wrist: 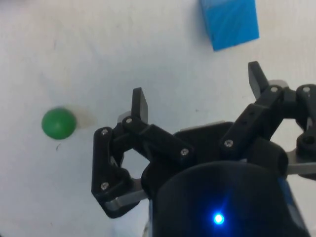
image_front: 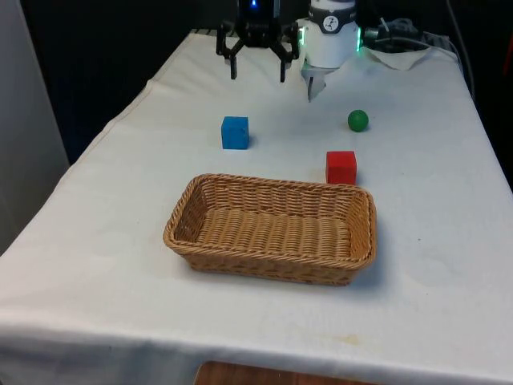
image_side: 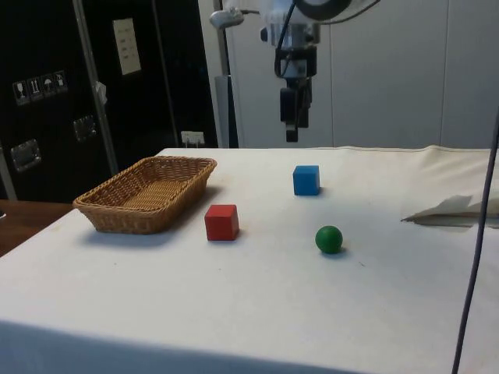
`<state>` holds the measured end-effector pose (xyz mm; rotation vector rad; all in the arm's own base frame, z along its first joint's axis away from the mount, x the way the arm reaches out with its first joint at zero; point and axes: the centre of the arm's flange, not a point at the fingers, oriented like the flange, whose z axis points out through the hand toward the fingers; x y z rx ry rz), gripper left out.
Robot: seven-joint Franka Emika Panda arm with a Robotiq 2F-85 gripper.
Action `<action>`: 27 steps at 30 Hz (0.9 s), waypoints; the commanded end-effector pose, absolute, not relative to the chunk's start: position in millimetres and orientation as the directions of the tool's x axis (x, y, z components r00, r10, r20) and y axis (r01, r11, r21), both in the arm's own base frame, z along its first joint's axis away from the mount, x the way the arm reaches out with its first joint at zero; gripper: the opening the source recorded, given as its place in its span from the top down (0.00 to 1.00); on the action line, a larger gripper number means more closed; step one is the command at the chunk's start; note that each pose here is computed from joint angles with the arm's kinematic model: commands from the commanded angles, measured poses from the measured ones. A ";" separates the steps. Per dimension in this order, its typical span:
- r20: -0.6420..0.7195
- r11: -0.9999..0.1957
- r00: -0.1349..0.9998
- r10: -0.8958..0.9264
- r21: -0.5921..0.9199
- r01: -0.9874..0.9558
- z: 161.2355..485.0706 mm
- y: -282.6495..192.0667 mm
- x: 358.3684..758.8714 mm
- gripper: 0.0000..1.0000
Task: Place all non-red objects into the basket.
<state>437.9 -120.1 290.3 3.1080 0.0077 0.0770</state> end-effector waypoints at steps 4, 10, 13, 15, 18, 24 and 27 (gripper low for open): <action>0.046 -0.999 0.999 0.028 0.038 0.027 277.4 -119.3 445.2 0.00; 0.029 -0.998 0.999 0.043 0.053 0.041 263.0 -127.6 452.1 0.00; 0.030 -0.998 0.998 0.056 0.041 0.055 258.4 -130.1 449.6 0.00; 0.025 -0.997 0.998 0.064 0.042 0.063 253.7 -133.6 448.4 0.00; 0.010 -0.996 0.998 0.066 0.054 0.066 250.7 -137.0 448.1 0.00; 0.015 -0.994 0.996 0.092 0.055 0.091 237.9 -147.2 445.8 0.00; 0.012 -0.994 0.995 0.098 0.059 0.097 233.6 -150.2 445.1 0.00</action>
